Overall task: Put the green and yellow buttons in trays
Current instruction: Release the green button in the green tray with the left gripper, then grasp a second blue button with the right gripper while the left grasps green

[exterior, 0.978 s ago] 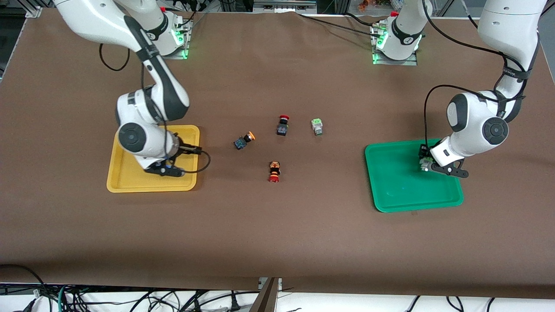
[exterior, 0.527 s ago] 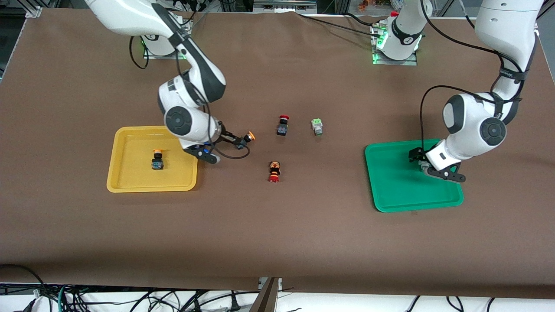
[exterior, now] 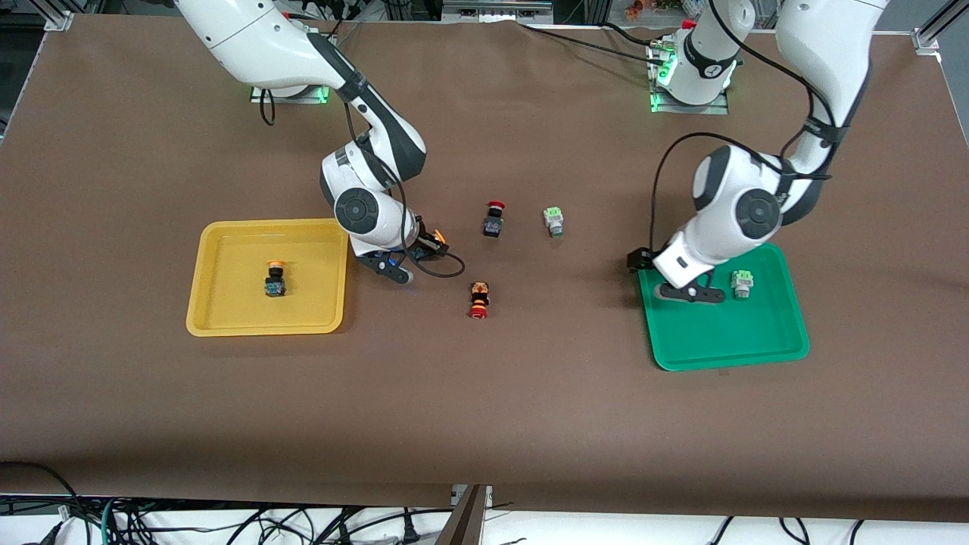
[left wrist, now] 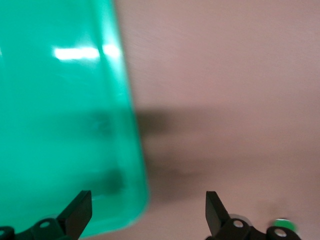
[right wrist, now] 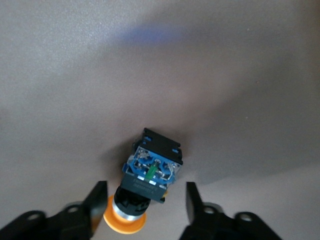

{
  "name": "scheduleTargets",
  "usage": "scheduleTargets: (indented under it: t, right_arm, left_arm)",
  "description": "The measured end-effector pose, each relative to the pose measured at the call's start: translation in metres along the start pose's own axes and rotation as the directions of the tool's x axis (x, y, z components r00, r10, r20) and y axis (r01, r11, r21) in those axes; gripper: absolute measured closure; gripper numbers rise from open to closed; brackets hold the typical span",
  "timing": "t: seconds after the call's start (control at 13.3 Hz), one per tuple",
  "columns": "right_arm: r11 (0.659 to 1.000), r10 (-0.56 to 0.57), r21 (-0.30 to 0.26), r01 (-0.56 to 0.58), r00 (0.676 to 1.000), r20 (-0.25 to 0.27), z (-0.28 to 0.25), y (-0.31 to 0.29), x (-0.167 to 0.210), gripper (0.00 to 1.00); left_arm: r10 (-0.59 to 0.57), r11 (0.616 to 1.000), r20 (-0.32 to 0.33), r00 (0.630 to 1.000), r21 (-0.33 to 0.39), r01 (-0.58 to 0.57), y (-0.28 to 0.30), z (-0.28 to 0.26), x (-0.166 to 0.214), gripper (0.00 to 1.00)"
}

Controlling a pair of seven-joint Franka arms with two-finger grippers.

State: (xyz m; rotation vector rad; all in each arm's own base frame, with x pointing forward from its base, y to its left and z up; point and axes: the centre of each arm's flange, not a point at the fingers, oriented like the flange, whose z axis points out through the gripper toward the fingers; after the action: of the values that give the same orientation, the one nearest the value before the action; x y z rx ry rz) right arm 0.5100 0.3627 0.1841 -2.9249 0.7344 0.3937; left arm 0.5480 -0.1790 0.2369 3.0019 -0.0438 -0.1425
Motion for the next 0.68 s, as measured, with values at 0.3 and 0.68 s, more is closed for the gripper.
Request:
scheduleTargets:
  t: [0.3,0.68]
  right_arm:
    - [1.0,0.005,0.008,-0.005,1.0,-0.013,-0.009,0.003,0.011,0.61]
    - [0.979,-0.178,-0.095,0.178,0.984,0.011,-0.098,0.044,0.087,0.61]
  left_arm:
    - [-0.049,0.999,0.027,0.998,-0.021,0.05,0.081,0.01,-0.03,0.0]
    - [-0.071,0.997,0.065,0.995,-0.013,0.072,0.149,0.035,-0.072,0.0]
